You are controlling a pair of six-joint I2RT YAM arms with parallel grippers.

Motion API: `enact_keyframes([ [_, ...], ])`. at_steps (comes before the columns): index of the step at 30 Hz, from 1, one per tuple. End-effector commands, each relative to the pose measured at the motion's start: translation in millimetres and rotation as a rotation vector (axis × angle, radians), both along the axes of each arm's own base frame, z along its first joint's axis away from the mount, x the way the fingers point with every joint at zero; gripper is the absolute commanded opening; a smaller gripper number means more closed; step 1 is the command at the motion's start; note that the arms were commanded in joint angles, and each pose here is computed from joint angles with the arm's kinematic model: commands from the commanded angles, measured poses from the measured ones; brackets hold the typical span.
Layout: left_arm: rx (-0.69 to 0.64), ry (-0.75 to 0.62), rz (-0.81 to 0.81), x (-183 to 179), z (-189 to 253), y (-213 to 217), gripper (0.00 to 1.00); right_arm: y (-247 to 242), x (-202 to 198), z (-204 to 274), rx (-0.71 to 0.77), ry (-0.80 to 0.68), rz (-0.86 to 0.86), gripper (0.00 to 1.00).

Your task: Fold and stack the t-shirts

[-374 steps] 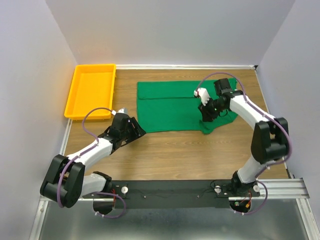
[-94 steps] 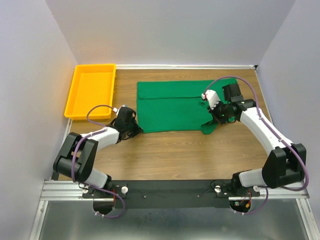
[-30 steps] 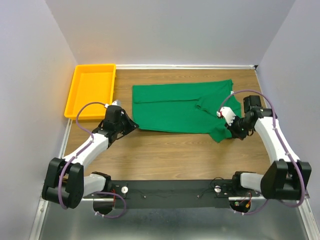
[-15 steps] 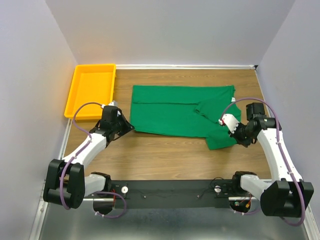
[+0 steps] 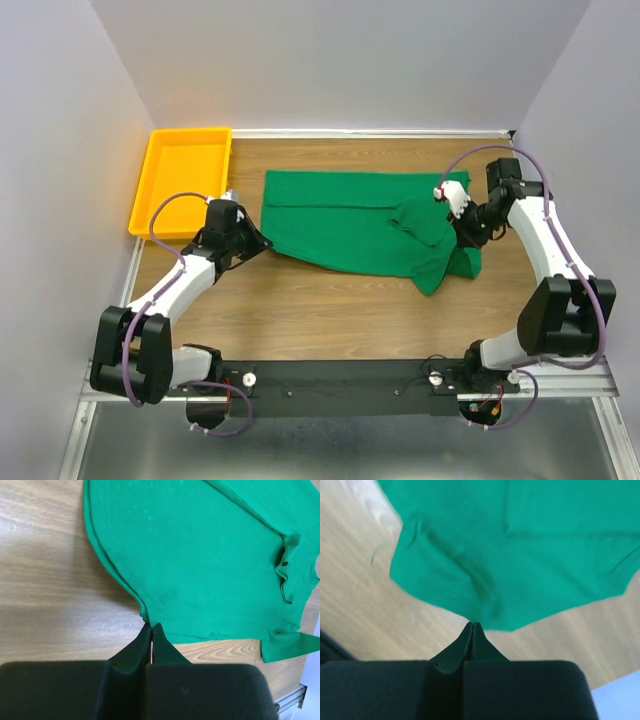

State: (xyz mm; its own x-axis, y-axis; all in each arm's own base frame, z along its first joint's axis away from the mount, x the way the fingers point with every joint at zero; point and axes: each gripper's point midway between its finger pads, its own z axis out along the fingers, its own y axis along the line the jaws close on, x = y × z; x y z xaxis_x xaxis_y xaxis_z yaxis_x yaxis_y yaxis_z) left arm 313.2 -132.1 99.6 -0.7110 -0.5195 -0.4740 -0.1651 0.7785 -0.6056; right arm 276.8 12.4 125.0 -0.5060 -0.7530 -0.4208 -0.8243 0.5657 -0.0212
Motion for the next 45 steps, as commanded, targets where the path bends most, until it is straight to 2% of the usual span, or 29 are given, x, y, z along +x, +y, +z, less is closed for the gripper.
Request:
enact_keyframes([
  [1,-0.007,-0.025,-0.022,12.6,6.9,-3.5,0.00,23.5,36.2,20.5,0.108,-0.061,0.005,0.01],
  [9,0.030,-0.004,0.002,34.0,-3.1,4.6,0.00,28.0,87.0,24.6,0.115,-0.073,-0.008,0.01],
  [19,0.090,0.032,0.033,49.4,-16.9,24.0,0.00,15.1,122.1,23.5,0.054,-0.118,-0.054,0.01],
  [34,0.110,0.032,0.031,68.9,-17.4,31.7,0.00,-7.4,141.3,35.6,-0.001,-0.183,-0.118,0.01],
  [45,0.116,0.030,0.016,88.8,-12.4,29.2,0.00,-13.3,152.6,42.2,0.015,-0.211,-0.146,0.01],
])
